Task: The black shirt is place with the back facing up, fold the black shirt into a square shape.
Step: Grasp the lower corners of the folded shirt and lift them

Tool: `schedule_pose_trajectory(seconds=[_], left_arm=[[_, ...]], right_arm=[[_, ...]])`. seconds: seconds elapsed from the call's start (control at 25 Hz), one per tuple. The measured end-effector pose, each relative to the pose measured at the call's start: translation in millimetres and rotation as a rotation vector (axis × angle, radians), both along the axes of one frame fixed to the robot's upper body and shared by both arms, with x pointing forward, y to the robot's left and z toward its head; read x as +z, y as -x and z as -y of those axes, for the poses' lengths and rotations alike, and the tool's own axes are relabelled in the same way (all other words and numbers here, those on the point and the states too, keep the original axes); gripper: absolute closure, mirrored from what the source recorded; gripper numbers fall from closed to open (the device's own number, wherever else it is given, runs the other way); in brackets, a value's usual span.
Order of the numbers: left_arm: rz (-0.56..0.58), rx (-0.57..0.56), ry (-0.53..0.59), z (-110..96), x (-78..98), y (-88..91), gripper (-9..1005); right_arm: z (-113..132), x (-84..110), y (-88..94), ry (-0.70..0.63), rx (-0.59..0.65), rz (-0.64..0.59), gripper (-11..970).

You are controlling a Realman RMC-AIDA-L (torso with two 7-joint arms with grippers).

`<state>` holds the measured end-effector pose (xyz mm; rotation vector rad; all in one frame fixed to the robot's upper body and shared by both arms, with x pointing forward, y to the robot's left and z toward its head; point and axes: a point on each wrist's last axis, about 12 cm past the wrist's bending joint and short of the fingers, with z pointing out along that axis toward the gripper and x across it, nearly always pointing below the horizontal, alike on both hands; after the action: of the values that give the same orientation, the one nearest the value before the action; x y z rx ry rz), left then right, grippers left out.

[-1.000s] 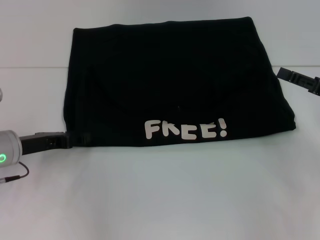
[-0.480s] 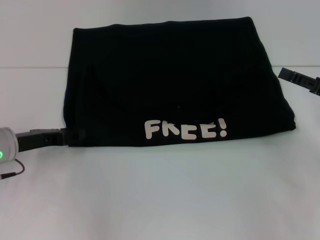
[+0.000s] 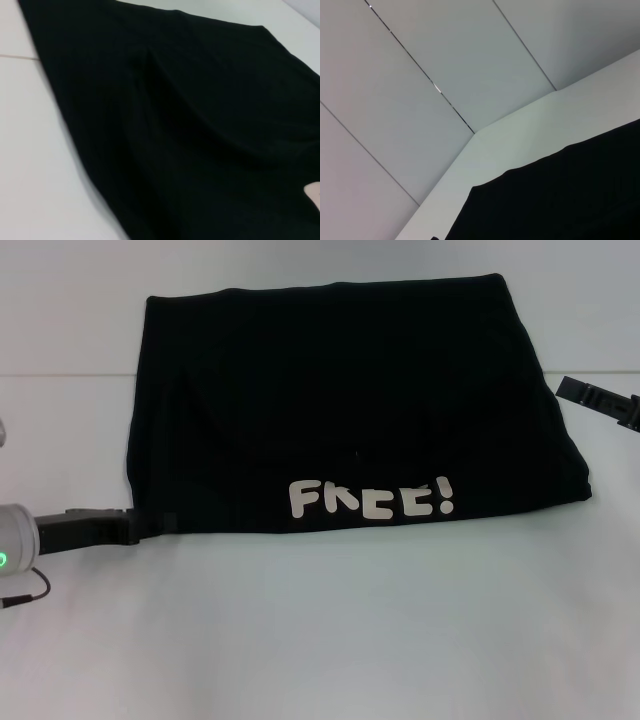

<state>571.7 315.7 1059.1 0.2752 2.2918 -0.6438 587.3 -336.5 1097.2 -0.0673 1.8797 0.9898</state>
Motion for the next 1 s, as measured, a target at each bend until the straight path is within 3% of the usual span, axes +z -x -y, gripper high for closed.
schedule_pose_trajectory(seconds=[0.4,1.0], left_arm=[[0.016,-0.026,-0.018,2.7,0.8,-1.9,441],[0.032,-0.032,-0.071,-0.6,-0.4,-3.4,770]], right_arm=[[-0.2,-0.6,0.5,-0.002,-0.001,-0.001,345],[0.5,-1.8,1.7,0.016,0.013,-0.009,358]])
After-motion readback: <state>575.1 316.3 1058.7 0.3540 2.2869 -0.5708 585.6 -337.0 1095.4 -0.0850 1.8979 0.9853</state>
